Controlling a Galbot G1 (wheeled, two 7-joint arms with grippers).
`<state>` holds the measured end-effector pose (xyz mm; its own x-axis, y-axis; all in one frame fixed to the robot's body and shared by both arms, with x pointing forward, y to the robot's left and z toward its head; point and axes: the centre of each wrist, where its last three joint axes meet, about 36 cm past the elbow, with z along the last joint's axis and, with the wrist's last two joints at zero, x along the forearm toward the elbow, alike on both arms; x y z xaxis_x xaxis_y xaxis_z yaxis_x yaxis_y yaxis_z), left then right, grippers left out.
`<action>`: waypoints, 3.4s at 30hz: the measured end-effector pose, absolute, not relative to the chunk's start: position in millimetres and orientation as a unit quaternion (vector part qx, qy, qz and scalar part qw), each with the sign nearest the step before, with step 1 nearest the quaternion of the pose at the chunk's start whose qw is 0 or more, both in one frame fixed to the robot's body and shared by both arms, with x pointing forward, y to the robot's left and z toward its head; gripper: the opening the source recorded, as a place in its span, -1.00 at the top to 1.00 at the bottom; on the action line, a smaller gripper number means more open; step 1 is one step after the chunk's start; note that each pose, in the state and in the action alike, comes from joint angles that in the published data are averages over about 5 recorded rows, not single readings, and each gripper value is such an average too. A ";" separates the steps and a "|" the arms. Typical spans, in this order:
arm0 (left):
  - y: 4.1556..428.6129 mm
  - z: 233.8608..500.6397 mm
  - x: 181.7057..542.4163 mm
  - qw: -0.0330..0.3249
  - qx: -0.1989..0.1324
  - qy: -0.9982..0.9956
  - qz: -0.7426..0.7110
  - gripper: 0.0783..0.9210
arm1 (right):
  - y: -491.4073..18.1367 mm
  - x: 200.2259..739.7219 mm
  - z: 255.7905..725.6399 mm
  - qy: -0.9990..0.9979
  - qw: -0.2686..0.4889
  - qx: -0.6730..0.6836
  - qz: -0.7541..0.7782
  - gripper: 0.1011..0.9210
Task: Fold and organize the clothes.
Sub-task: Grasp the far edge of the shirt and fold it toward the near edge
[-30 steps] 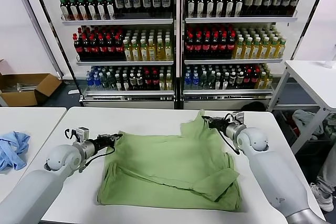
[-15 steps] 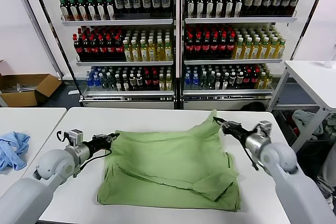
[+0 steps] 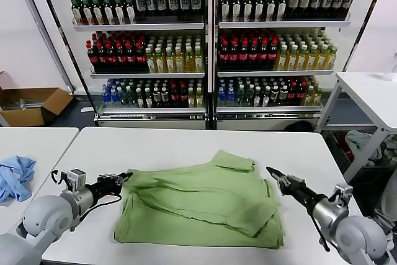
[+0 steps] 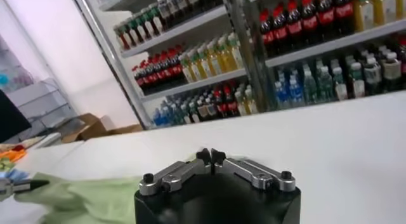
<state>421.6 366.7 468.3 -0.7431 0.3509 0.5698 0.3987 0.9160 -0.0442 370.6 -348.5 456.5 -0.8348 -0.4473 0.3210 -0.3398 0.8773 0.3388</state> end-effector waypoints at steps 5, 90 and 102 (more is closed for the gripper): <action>359.8 466.7 417.3 0.297 -0.211 -0.930 -0.038 0.98 | -338.0 385.7 446.7 -0.951 0.217 0.187 -0.118 0.36; 353.3 470.7 335.8 0.321 -0.183 -0.929 -0.038 0.81 | -327.9 307.7 429.8 -0.943 0.232 0.210 -0.114 0.67; 354.5 468.5 308.3 0.318 -0.144 -0.937 -0.023 -0.01 | -380.2 308.7 447.6 -0.972 0.178 0.142 -0.053 -0.18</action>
<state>308.3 354.5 468.5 -0.7562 0.2549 0.6027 0.2843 0.9575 -0.0483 308.7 -380.2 447.6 -0.8961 -0.2955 0.3311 -0.2575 0.9539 0.1545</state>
